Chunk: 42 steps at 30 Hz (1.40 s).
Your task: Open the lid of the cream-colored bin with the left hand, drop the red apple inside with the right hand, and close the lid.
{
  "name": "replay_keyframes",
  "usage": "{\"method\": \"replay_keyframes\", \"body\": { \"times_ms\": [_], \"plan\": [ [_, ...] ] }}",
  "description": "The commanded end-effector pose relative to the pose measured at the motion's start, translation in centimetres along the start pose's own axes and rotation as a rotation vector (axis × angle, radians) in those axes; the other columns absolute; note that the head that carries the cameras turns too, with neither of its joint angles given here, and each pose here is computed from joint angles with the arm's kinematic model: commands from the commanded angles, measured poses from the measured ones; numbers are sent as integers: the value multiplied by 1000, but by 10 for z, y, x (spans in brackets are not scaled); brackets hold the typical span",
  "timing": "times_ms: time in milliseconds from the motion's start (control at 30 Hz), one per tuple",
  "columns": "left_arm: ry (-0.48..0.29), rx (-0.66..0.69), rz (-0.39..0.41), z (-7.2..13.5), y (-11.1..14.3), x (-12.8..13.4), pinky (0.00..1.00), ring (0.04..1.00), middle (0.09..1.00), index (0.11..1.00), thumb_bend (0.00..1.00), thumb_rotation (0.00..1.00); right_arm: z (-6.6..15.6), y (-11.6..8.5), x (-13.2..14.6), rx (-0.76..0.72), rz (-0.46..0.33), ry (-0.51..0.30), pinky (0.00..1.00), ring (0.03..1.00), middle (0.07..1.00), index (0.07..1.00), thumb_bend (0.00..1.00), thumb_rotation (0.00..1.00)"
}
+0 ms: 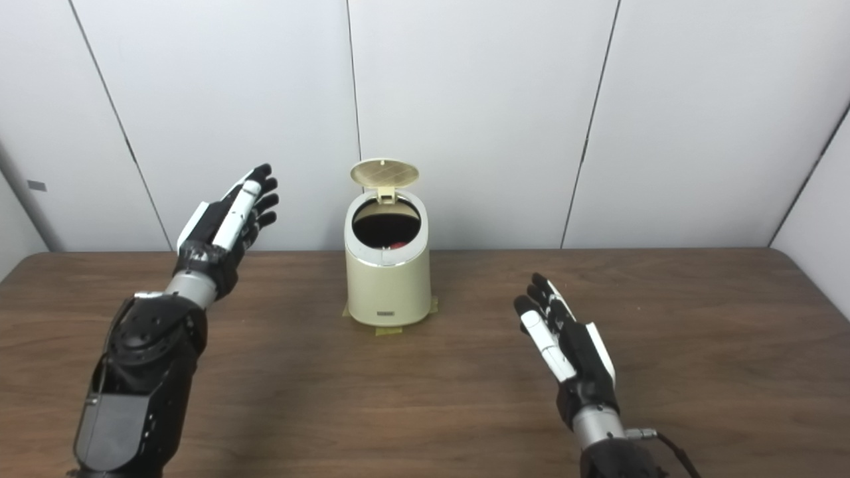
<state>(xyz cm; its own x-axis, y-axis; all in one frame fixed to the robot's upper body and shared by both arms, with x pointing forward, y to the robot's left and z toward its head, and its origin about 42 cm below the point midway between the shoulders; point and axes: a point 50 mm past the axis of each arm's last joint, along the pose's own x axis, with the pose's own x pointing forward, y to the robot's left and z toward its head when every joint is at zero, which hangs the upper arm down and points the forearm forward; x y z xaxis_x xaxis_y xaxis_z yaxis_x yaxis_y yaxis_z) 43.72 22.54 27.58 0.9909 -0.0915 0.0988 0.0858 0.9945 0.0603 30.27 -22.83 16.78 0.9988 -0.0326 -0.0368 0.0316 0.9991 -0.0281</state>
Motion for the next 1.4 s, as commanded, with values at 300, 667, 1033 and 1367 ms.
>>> {"method": "replay_keyframes", "body": {
  "times_ms": [300, 667, 1033, 1367],
  "plan": [
    [-132, 152, -108, 57, -7, 54, 930, 929, 924, 933, 483, 878, 8, 3, -7, 58, -15, -117, 914, 936, 948, 944, 638, 950],
    [-189, 345, -218, 72, -25, 71, 917, 921, 912, 908, 466, 950, 4, 8, -9, 81, -14, -98, 914, 933, 951, 966, 622, 970],
    [-295, 635, -267, 100, -37, 84, 926, 941, 906, 900, 441, 1000, 2, 10, -6, 78, -9, -95, 893, 927, 940, 969, 619, 990],
    [-312, 775, -297, 112, -49, 89, 912, 930, 899, 864, 393, 983, -7, 14, -3, -3, -6, -99, 851, 904, 909, 963, 612, 1000]
  ]
}}
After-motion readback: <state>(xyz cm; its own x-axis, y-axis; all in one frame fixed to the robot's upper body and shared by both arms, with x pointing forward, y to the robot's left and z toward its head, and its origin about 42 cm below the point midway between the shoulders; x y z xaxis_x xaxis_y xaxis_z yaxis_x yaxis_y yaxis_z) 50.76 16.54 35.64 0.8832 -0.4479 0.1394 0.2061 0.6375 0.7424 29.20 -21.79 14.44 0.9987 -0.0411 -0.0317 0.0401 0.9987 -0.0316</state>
